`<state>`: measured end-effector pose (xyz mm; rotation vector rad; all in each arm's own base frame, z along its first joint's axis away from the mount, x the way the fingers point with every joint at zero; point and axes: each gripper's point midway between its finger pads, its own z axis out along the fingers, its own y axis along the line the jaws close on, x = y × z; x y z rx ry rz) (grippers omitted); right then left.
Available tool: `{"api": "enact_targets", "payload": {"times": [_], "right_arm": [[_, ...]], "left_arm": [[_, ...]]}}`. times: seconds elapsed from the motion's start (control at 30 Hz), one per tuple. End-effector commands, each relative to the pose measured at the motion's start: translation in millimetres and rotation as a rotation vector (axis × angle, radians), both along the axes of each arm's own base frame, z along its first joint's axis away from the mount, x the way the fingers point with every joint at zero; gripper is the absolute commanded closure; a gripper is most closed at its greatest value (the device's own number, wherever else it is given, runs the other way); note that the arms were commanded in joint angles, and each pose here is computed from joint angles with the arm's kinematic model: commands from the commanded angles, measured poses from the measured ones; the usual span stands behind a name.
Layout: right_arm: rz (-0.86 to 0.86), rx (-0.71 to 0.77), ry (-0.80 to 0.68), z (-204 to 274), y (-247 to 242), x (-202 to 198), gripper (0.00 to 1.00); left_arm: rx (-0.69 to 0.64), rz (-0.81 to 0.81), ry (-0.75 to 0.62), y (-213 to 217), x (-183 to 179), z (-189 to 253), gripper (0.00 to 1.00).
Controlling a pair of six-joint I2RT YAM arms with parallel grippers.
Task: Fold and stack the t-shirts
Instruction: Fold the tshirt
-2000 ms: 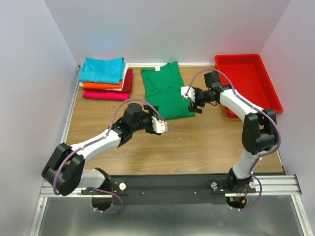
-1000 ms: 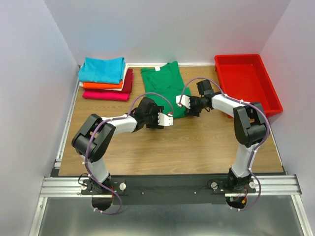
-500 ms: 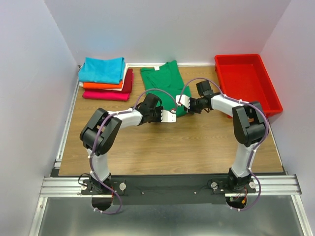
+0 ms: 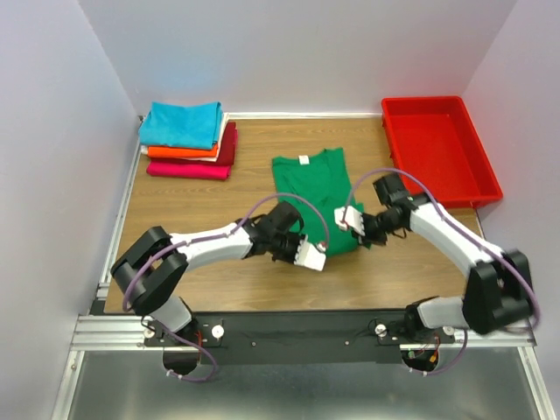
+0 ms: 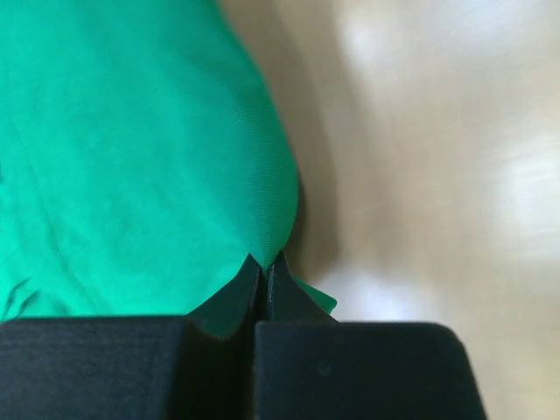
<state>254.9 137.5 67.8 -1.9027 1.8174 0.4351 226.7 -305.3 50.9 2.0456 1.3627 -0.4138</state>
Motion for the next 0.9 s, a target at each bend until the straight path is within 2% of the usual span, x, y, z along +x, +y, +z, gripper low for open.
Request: {"api": "enact_targets", "payload": {"times": [0.0, 0.1, 0.2, 0.4, 0.43, 0.5, 0.53, 0.67, 0.7, 0.77, 0.8, 0.87], "right_arm": [[0.043, 0.004, 0.161, 6, -16, -85, 1.0], [-0.033, 0.018, 0.075, 23, -19, -80, 1.0], [-0.117, 0.019, 0.0, 47, -17, -52, 1.0], [-0.261, 0.04, -0.147, 93, -8, 21, 1.0], [-0.278, 0.042, -0.168, 94, -6, 36, 0.99], [-0.338, 0.045, -0.216, 105, -9, 61, 0.99], [-0.354, 0.042, -0.22, 100, -8, 76, 0.99], [-0.438, 0.056, -0.23, 96, -10, 125, 1.0], [-0.464, 0.052, -0.224, 91, -13, 136, 0.99], [-0.516, 0.061, -0.228, 84, -14, 164, 1.0], [-0.544, 0.065, -0.233, 83, -19, 175, 1.0], [-0.59, 0.069, -0.239, 78, -23, 199, 1.0]], "left_arm": [[0.025, -0.05, 0.17, 7, -64, -5, 1.0], [-0.001, -0.032, 0.161, 9, -72, 6, 1.0], [-0.061, 0.014, 0.058, 5, -52, 32, 1.0], [-0.23, 0.102, -0.199, -7, 28, 103, 1.0], [-0.28, 0.137, -0.257, -5, 55, 126, 1.0], [-0.285, 0.155, -0.264, -4, 81, 128, 1.0], [-0.313, 0.176, -0.295, -4, 103, 146, 1.0], [-0.28, 0.239, -0.263, -4, 157, 133, 1.0], [-0.254, 0.254, -0.223, -5, 169, 112, 1.0], [-0.285, 0.304, -0.219, -6, 196, 118, 1.0], [-0.27, 0.322, -0.186, -7, 205, 100, 1.0], [-0.292, 0.337, -0.193, -13, 226, 105, 1.0]]}}
